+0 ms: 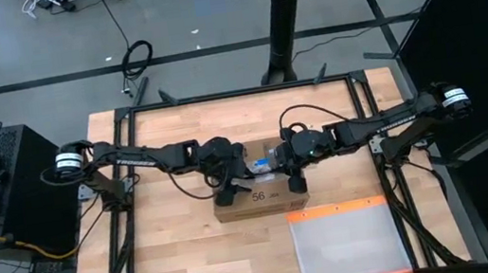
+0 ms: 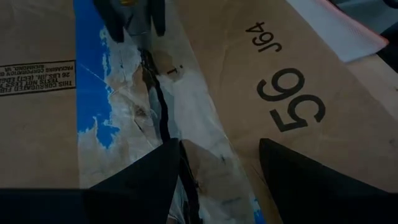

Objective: Unpack boxes
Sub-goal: Open the cardboard box using the cutter

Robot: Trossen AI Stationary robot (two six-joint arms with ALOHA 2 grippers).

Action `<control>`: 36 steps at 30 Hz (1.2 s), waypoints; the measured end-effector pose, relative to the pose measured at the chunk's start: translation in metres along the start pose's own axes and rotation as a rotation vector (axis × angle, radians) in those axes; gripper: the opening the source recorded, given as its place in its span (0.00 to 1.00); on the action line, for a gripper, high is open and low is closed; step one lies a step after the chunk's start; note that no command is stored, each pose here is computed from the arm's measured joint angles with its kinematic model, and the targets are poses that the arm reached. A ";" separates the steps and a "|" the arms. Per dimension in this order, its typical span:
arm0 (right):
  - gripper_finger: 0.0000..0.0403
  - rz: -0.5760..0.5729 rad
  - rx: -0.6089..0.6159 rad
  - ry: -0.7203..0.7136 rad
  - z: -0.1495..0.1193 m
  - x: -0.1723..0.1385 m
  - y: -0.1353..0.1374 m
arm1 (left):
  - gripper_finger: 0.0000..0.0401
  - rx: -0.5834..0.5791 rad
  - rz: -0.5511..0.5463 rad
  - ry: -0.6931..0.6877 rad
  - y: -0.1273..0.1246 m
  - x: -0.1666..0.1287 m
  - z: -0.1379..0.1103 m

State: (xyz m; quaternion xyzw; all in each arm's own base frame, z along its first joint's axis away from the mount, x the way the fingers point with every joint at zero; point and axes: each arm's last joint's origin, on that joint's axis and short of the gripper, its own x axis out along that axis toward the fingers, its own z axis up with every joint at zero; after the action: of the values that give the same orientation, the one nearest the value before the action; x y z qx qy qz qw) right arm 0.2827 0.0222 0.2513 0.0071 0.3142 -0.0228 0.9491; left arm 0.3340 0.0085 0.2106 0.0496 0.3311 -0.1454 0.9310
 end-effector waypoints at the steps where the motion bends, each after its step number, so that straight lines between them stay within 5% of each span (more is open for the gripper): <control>1: 0.11 0.001 0.001 0.005 -0.001 0.000 0.000 | 0.53 -0.001 0.000 0.001 0.000 0.000 0.000; 36: 0.11 -0.054 0.124 0.133 -0.014 -0.056 0.000 | 0.53 -0.072 0.014 0.005 0.001 0.000 0.000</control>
State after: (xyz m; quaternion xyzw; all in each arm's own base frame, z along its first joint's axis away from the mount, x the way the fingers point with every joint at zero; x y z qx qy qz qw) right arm 0.2296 0.0250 0.2731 0.0590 0.3745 -0.0672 0.9229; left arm 0.3341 0.0099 0.2107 0.0185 0.3379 -0.1267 0.9324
